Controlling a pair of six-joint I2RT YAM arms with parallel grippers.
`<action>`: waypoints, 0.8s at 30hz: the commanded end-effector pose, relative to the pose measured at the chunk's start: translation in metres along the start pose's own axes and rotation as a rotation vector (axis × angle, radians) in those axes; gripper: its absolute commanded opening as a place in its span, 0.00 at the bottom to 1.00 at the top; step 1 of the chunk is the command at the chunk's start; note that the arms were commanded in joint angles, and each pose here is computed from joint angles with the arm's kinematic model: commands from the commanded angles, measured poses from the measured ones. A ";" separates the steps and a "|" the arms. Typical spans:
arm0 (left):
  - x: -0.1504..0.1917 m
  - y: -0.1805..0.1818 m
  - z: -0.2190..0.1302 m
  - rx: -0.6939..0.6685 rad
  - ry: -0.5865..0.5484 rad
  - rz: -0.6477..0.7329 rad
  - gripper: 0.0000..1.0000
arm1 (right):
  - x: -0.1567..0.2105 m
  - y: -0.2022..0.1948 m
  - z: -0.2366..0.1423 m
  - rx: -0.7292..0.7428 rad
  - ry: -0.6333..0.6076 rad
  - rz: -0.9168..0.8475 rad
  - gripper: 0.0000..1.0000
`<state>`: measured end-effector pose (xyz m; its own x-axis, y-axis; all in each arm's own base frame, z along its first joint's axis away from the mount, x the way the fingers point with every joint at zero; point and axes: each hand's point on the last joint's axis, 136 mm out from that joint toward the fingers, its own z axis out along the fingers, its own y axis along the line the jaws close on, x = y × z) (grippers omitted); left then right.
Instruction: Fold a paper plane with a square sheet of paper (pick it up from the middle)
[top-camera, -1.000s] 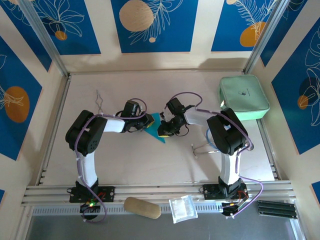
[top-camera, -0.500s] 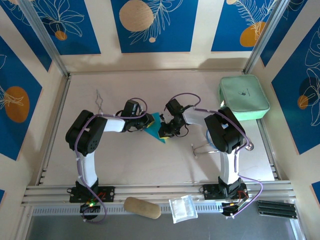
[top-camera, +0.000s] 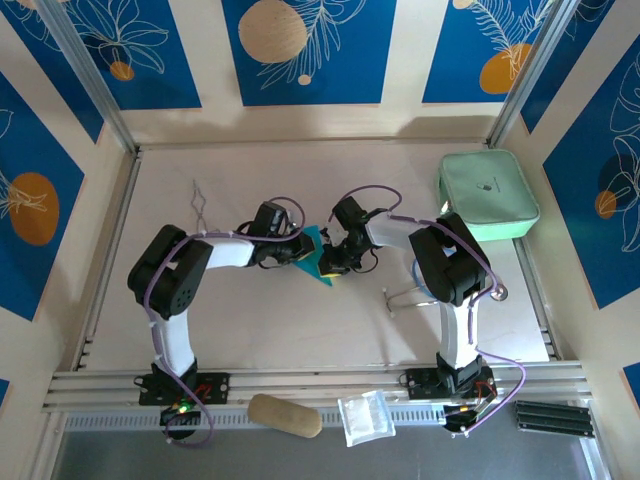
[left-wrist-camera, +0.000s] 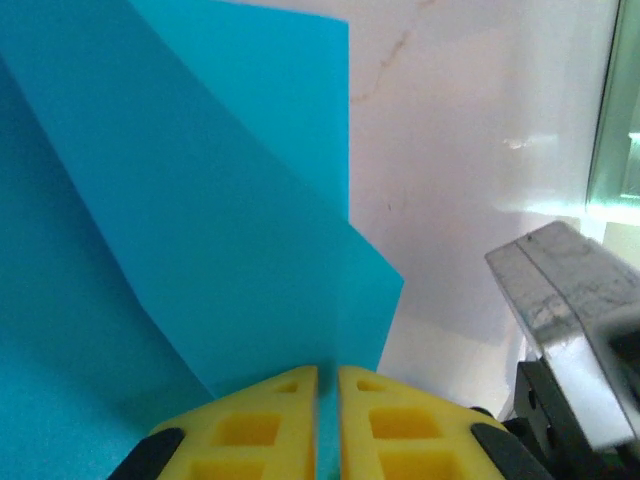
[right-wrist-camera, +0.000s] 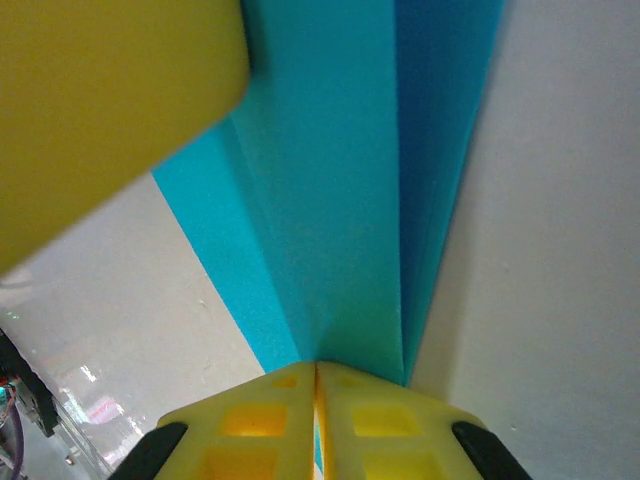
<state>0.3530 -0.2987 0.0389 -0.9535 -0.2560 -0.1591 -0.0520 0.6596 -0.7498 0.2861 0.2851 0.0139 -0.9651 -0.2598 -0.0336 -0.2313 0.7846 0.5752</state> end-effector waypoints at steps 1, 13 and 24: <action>0.006 -0.007 0.002 0.007 0.032 0.045 0.13 | 0.020 -0.030 0.013 0.092 0.086 0.064 0.12; -0.005 0.041 0.008 -0.184 0.008 -0.019 0.12 | 0.034 -0.043 0.017 0.130 0.132 0.076 0.12; -0.054 0.079 -0.008 -0.279 -0.031 -0.042 0.13 | 0.037 -0.056 0.014 0.156 0.142 0.084 0.11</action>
<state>0.3804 -0.2701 0.0207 -0.9549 -0.2625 -0.1385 -0.1106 0.7478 -0.6547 0.2878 0.2823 0.0126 -0.9607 -0.2756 -0.0337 -0.2436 0.7785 0.5785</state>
